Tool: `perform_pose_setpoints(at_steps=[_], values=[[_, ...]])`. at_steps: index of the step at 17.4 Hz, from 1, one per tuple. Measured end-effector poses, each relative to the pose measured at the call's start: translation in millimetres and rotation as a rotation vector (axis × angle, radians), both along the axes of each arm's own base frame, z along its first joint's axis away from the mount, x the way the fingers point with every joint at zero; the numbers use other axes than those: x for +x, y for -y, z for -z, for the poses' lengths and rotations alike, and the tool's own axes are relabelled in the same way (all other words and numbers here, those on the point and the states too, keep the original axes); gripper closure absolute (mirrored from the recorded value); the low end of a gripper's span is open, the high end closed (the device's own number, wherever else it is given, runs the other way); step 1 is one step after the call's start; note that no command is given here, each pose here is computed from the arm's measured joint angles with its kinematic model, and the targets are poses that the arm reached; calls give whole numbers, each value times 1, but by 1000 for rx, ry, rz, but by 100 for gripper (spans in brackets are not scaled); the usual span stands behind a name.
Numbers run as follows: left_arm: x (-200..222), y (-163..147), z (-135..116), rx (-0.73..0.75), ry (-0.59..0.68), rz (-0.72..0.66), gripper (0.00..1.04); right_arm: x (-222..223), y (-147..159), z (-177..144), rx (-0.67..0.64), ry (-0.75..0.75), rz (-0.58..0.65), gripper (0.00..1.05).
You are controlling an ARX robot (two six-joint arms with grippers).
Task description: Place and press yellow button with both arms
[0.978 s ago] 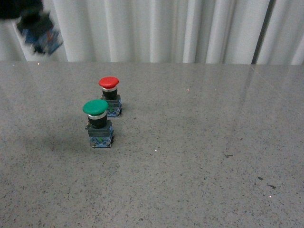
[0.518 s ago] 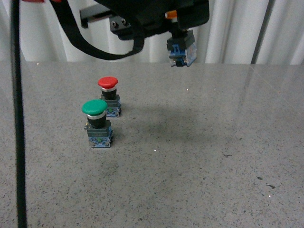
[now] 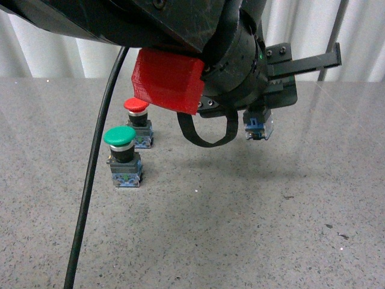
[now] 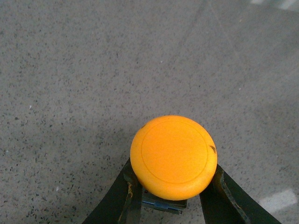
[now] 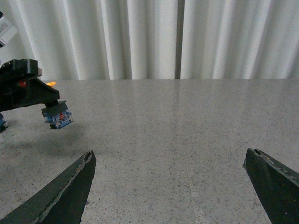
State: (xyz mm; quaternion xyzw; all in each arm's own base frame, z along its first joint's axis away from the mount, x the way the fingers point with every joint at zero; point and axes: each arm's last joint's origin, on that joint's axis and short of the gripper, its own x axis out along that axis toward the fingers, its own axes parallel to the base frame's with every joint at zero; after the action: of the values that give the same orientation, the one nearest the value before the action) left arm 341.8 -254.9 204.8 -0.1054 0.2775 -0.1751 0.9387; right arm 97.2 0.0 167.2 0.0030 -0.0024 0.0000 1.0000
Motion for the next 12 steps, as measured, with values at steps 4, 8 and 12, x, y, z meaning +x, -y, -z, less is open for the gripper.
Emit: perform_pose_setpoints(at_steps=[4, 8, 12], values=[[15, 12, 14, 82, -1, -15, 78, 0, 0, 0, 0, 0, 0, 7], [9, 31, 24, 130, -19, 17, 78, 0, 0, 0, 0, 0, 0, 7], [-6, 42, 30, 160, -34, 43, 79, 0, 0, 0, 0, 0, 0, 7]])
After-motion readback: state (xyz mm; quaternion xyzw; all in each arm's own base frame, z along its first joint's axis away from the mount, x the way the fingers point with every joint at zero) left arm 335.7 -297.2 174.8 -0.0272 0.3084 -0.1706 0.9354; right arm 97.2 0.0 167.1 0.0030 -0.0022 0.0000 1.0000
